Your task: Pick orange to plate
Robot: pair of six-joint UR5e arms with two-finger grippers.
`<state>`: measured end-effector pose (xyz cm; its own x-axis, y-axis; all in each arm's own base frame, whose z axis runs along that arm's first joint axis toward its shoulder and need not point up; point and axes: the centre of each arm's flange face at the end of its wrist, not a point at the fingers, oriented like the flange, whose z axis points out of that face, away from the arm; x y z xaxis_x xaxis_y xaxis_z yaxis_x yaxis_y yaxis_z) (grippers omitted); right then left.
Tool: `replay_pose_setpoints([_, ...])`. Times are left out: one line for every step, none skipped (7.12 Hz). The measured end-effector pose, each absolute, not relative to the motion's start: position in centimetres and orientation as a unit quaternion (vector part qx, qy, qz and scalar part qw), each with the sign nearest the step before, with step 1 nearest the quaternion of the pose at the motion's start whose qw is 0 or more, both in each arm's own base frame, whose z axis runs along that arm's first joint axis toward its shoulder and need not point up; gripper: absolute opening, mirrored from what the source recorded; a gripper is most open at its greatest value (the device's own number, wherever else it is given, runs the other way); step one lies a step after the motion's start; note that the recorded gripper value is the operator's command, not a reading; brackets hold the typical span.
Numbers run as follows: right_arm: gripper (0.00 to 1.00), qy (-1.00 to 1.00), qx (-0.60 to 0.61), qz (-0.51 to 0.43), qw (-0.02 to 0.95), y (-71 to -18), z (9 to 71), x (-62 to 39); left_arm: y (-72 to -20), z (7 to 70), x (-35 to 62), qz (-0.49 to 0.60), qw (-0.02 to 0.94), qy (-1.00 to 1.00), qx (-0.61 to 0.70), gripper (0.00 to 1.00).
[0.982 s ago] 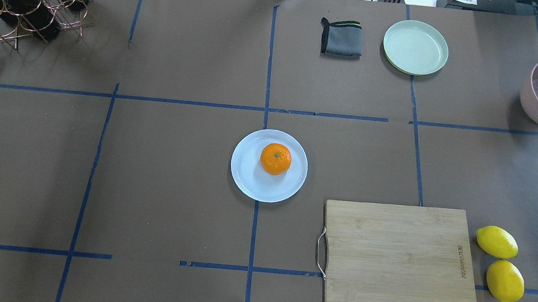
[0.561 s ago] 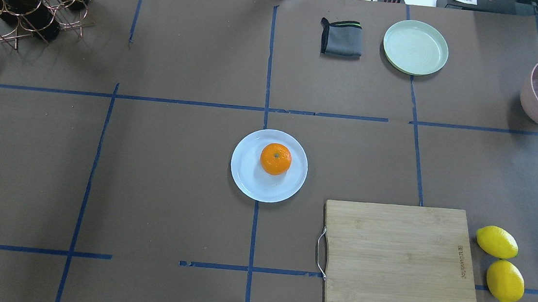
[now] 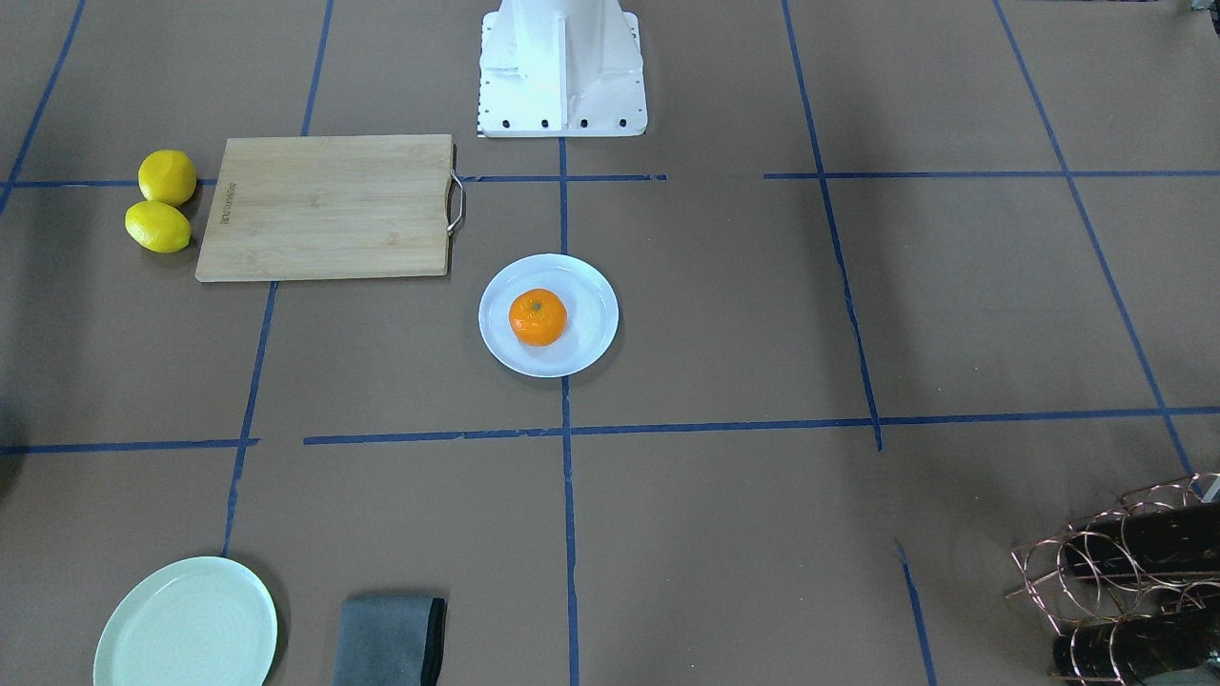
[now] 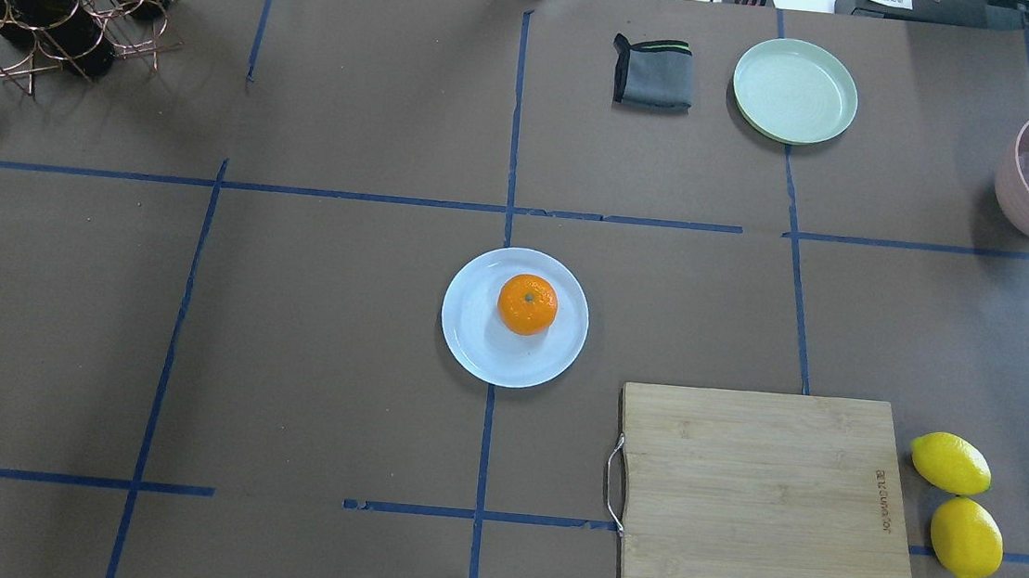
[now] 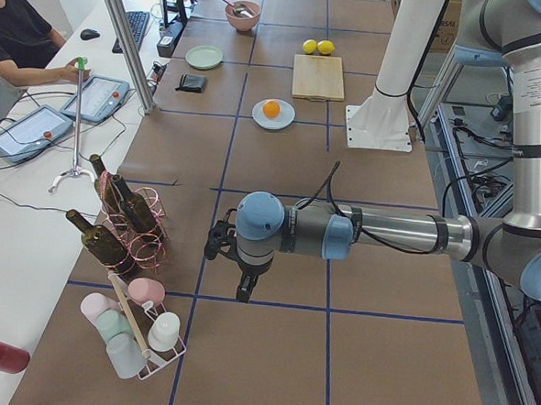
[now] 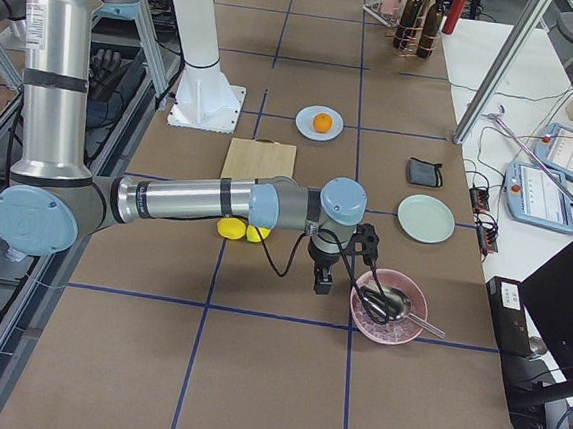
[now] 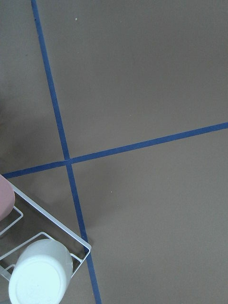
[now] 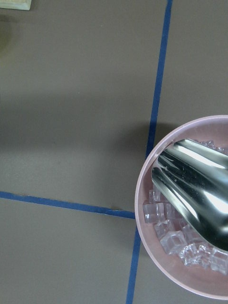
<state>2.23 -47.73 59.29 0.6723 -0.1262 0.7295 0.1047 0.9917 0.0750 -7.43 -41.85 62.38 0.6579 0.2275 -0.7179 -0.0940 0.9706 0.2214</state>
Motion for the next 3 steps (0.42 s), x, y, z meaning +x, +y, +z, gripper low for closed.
replay_pose_setpoints([1.00,-0.405,0.013,-0.065,0.912,-47.39,59.43,2.23,-41.90,62.50,-7.43,0.088,0.907,0.404,0.081,1.00])
replay_pose_setpoints([1.00,-0.411,0.016,-0.069,0.909,-47.34,59.28,2.30,-41.91,62.54,-7.44,0.088,0.907,0.404,0.081,1.00])
replay_pose_setpoints([1.00,-0.414,0.019,-0.072,0.907,-47.36,59.07,2.41,-41.91,62.62,-7.44,0.087,0.907,0.403,0.080,1.00])
